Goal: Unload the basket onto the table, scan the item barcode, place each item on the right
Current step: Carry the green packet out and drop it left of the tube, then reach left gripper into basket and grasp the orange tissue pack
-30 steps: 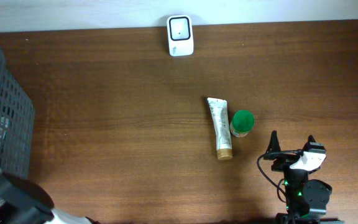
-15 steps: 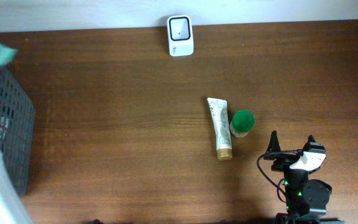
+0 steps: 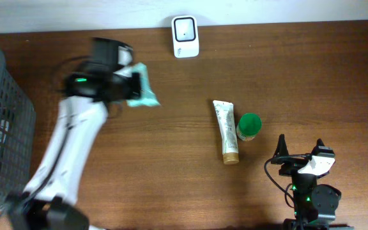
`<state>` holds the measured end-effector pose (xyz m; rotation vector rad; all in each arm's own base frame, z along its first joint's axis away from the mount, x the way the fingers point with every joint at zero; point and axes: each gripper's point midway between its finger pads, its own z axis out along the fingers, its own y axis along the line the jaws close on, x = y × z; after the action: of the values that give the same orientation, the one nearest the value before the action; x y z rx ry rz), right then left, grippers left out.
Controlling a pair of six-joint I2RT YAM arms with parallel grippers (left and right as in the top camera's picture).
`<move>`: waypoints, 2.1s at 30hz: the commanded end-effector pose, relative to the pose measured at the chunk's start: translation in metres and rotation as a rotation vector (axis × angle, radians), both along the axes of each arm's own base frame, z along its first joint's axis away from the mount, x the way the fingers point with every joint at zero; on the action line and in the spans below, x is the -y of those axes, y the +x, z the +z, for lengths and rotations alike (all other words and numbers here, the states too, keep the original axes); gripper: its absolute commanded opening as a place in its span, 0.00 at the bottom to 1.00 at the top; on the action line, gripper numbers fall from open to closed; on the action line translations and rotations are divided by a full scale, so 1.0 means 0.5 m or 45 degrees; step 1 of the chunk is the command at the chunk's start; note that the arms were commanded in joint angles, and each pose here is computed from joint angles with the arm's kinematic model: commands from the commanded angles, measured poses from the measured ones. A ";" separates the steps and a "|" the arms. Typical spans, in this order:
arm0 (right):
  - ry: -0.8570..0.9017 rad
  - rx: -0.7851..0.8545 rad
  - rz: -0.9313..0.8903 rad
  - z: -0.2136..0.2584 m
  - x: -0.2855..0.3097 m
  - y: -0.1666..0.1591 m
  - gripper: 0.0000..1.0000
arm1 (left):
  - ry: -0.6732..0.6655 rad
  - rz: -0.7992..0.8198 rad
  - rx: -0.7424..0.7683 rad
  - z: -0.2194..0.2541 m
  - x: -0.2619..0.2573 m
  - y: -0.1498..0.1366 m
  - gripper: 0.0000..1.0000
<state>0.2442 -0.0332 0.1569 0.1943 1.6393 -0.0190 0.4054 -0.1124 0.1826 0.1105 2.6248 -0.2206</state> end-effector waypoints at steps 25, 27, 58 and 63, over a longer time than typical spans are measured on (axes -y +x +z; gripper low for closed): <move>0.001 -0.011 -0.022 -0.007 0.007 -0.001 0.98 | 0.085 -0.449 -0.193 -0.192 0.289 -0.071 0.59; 0.001 -0.011 -0.022 -0.007 0.007 -0.001 0.98 | 0.077 -0.416 -0.161 -0.153 0.278 -0.045 0.61; 0.001 -0.011 -0.022 -0.007 0.007 -0.001 0.98 | 0.107 1.723 -0.089 0.212 -0.870 -0.240 0.64; 0.001 -0.011 -0.022 -0.007 0.007 -0.001 0.98 | 0.107 1.855 -0.281 0.066 -0.935 -0.315 0.57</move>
<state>0.2443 -0.0332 0.1565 0.1945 1.6408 -0.0189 0.2762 0.3419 0.2546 -1.6236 2.2060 0.3485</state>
